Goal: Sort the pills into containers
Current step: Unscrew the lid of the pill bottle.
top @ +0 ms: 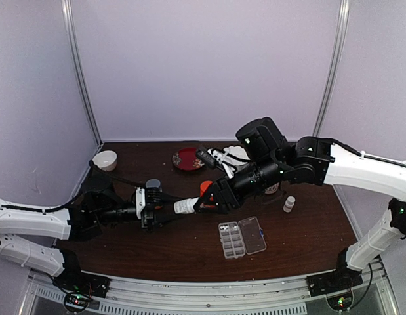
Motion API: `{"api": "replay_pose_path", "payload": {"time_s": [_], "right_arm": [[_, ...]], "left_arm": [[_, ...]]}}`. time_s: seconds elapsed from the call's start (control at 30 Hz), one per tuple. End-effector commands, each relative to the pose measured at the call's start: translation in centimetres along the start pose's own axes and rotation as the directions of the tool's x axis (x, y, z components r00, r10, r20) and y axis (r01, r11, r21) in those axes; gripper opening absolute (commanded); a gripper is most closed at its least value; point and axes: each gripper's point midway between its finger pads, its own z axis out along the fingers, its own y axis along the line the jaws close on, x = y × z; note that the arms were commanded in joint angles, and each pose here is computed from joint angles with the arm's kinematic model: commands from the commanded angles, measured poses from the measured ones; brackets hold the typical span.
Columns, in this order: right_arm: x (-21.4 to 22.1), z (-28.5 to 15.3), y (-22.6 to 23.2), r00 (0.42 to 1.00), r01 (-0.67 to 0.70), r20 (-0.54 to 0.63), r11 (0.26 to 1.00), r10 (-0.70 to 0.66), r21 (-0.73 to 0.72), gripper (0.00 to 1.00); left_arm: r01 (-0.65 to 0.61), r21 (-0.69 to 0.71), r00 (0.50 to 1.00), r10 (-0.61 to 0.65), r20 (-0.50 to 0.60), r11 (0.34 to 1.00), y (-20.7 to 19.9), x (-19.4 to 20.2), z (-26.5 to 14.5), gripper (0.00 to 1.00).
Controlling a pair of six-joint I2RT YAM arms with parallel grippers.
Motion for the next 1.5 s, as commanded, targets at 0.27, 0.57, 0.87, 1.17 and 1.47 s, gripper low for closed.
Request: {"api": "replay_pose_path", "payload": {"time_s": [0.27, 0.57, 0.87, 1.17, 1.47], "right_arm": [[-1.8, 0.2, 0.0, 0.998, -0.043, 0.037, 0.999, 0.043, 0.002, 0.53], [-1.4, 0.9, -0.5, 0.999, -0.042, 0.026, 0.999, 0.042, 0.010, 0.50], [-1.3, 1.0, 0.2, 1.000, 0.023, 0.013, 0.999, -0.022, -0.031, 0.22], [-0.3, 0.3, 0.6, 0.868, 0.496, 0.031, 0.868, -0.495, -0.024, 0.17], [1.1, -0.5, 1.4, 0.108, 0.994, 0.084, 0.107, -0.991, -0.008, 0.08]], "left_arm": [[-0.046, -0.036, 0.998, 0.048, 0.050, 0.998, 1.1, -1.9, -0.1, 0.09], [-0.046, -0.039, 0.997, 0.049, 0.058, 0.998, 1.1, -2.2, -0.4, 0.09], [-0.038, -0.036, 0.997, 0.040, 0.061, 0.999, 1.0, -2.0, -0.3, 0.09], [-0.023, -0.030, 0.998, 0.025, 0.061, 0.999, 0.9, -1.9, -0.2, 0.09], [0.032, -0.035, 0.995, -0.028, 0.092, 0.999, 0.9, -1.7, 0.0, 0.09]]}}
